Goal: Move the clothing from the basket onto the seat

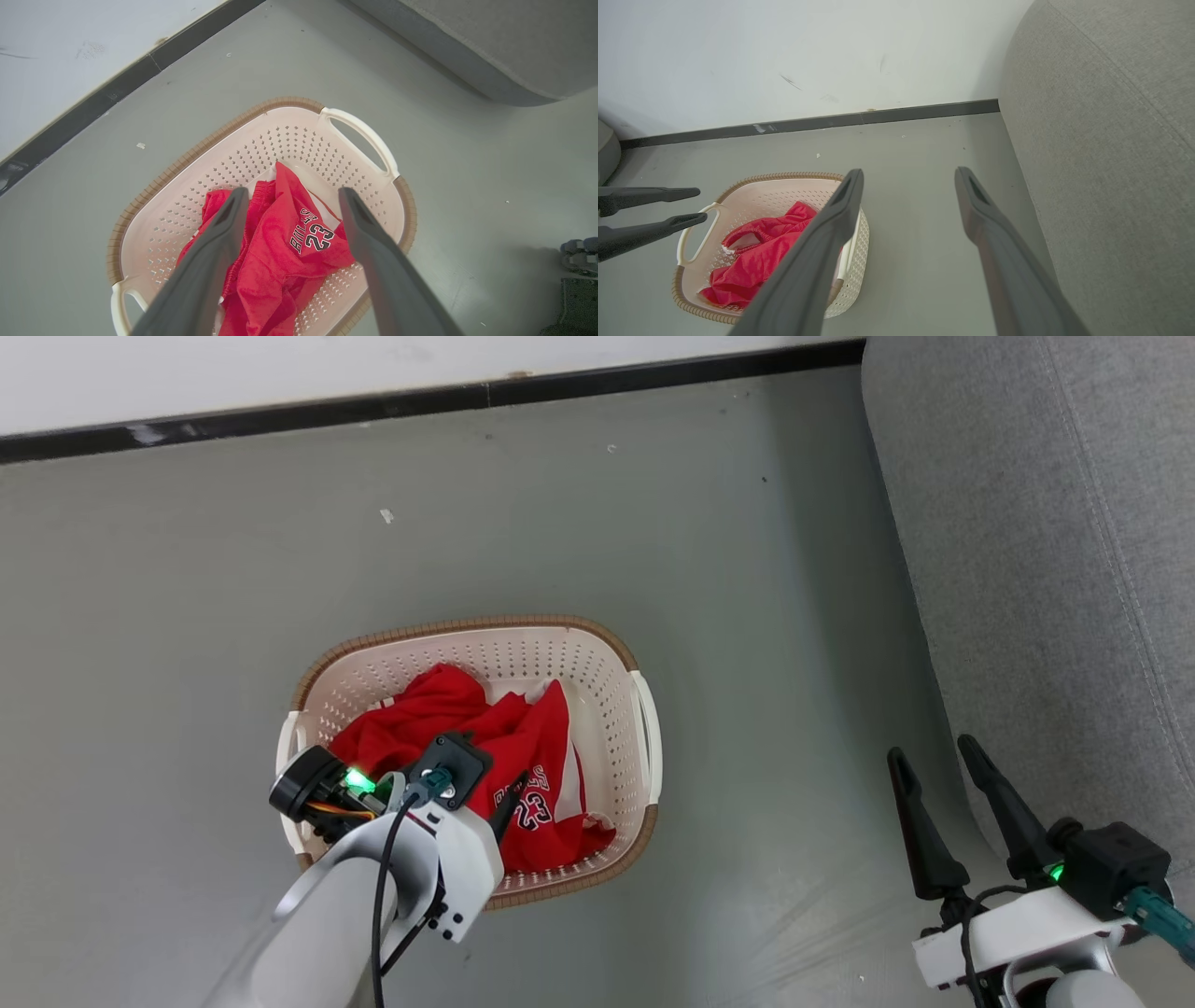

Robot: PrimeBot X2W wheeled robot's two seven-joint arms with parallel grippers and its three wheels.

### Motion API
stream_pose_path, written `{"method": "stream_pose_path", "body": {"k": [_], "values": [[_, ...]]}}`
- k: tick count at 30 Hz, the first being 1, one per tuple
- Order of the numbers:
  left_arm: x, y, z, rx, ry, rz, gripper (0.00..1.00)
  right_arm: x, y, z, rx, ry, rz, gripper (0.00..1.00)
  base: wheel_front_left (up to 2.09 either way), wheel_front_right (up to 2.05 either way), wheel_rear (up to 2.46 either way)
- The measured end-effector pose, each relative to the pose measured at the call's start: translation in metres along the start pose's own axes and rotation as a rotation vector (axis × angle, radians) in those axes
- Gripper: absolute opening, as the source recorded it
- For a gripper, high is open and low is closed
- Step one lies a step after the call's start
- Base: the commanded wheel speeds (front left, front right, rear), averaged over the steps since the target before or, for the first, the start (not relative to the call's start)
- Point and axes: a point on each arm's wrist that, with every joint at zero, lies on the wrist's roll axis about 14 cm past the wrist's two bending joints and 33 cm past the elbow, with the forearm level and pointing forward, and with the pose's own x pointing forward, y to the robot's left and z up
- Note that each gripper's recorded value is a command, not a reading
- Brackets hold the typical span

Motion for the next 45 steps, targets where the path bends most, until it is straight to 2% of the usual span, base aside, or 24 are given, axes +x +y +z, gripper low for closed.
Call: {"method": "stream_pose_path", "body": {"k": [8, 19, 45], "values": [[0.026, 0.008, -0.032, -0.026, 0.131, -0.021, 1.0, 0.019, -0.006, -0.008, 0.039, 0.011, -0.023, 1.0, 0.0, 0.0, 0.0], [0.062, 0.022, -0.055, -0.075, 0.204, -0.027, 1.0, 0.039, -0.013, -0.021, 0.046, 0.034, -0.04, 1.0, 0.0, 0.0, 0.0], [0.11, 0.045, -0.135, -0.124, 0.415, -0.028, 1.0, 0.073, -0.028, -0.05, 0.055, 0.084, -0.067, 1.0, 0.0, 0.0, 0.0]]}}
